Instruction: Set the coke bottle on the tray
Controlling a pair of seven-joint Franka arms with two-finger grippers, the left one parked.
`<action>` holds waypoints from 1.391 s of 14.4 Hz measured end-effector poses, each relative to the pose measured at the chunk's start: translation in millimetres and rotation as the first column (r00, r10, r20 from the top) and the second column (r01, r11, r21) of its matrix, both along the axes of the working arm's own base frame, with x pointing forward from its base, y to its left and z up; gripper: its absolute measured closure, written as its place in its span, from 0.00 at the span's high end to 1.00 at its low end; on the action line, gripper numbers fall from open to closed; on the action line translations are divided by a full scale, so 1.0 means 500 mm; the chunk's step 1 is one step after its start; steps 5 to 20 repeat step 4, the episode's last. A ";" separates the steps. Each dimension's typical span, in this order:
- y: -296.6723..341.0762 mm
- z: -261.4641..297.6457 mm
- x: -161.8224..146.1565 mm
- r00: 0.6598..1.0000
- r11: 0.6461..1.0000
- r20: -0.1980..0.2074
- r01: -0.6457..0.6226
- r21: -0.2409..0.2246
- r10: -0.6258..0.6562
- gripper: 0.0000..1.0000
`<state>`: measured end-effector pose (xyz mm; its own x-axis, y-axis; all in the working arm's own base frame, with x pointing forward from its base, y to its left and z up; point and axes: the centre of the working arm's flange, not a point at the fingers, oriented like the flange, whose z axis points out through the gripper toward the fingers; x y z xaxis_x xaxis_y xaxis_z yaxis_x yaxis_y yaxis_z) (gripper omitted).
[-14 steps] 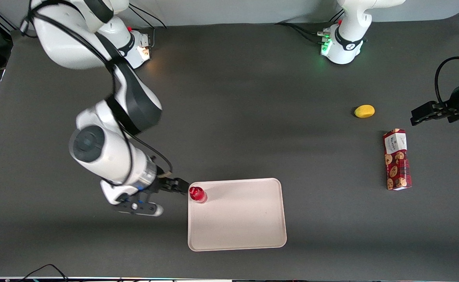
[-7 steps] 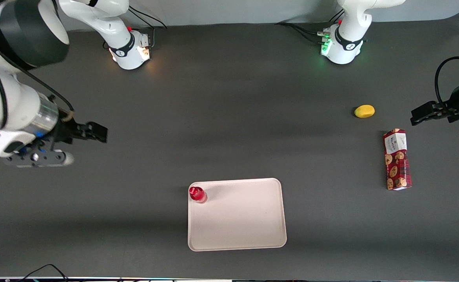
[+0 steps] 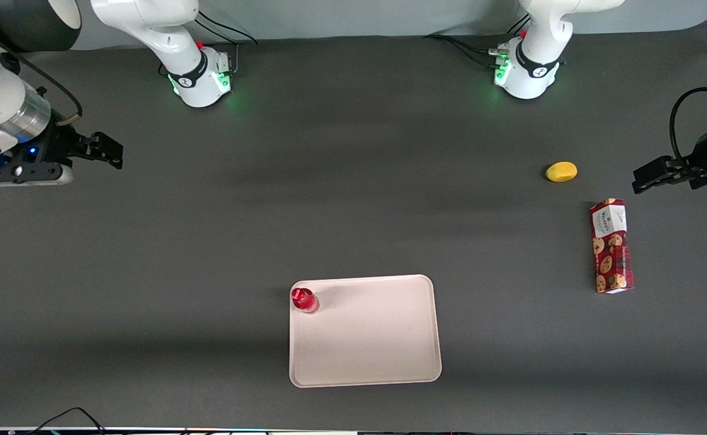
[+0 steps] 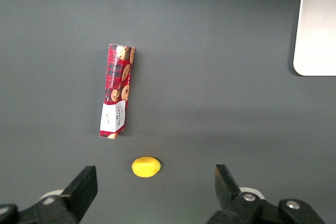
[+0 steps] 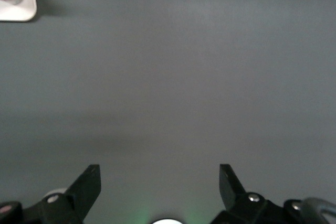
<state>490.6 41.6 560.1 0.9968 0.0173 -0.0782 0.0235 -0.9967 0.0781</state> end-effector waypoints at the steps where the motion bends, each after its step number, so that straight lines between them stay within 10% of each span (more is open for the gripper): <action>1: -0.003 -0.012 -0.022 1.000 1.000 0.003 0.002 0.003 -0.002 1.00; 20: 0.000 -0.002 -0.031 1.000 1.000 0.019 0.008 0.027 -0.009 1.00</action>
